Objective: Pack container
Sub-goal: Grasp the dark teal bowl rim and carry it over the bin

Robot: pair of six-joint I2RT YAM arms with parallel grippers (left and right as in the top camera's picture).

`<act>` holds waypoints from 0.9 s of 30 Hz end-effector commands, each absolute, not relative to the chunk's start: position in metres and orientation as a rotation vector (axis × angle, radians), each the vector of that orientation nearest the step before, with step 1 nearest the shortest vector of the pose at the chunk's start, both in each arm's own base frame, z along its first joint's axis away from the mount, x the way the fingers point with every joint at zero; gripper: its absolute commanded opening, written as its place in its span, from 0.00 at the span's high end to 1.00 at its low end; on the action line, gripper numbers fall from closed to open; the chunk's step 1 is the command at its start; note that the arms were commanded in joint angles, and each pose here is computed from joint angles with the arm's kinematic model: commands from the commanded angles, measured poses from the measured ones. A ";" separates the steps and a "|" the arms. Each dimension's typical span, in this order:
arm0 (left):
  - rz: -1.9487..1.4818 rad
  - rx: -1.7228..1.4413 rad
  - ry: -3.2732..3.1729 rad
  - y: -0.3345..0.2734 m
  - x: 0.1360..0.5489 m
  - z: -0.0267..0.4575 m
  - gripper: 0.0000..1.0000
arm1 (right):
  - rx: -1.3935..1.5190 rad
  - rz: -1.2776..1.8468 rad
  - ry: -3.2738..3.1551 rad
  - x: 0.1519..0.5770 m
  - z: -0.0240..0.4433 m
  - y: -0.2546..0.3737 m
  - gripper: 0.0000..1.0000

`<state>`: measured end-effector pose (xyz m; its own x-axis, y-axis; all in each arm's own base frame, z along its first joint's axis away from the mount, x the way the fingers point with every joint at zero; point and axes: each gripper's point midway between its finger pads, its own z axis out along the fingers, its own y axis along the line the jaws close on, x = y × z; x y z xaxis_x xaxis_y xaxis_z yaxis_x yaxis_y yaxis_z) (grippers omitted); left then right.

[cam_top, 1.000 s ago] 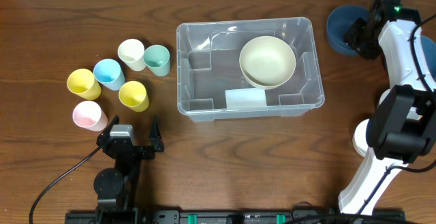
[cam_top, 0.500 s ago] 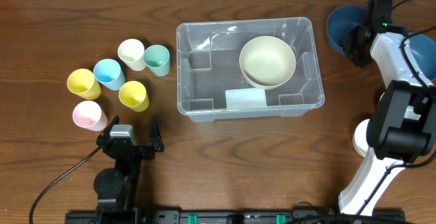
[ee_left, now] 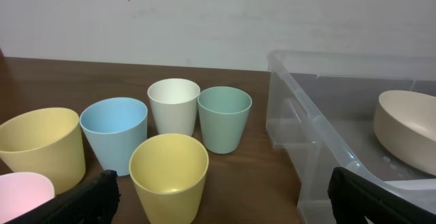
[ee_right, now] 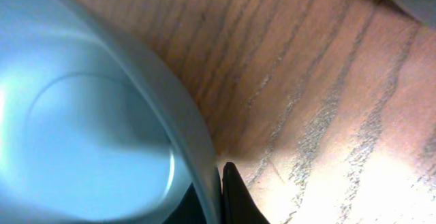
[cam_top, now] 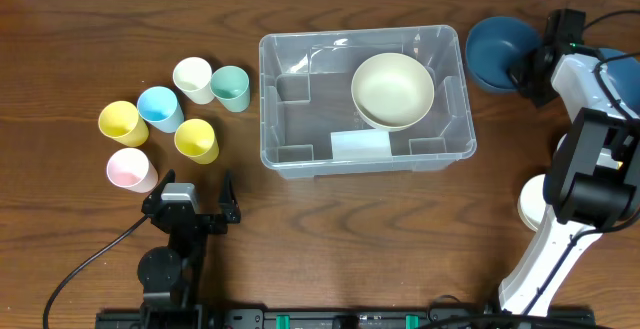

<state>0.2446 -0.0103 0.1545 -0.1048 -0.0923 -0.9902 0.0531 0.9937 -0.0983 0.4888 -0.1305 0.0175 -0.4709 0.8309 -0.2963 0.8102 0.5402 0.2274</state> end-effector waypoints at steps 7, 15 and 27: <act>-0.127 -0.022 1.716 -0.011 0.244 0.139 0.02 | 1.299 0.073 2.472 0.483 0.028 -0.140 0.99; -0.127 -0.022 1.716 -0.011 0.244 0.139 0.02 | 1.152 0.073 2.358 0.487 0.144 -0.157 0.99; -0.127 -0.022 1.716 -0.011 0.244 0.139 0.02 | 0.660 0.289 2.330 0.456 0.281 -0.060 0.99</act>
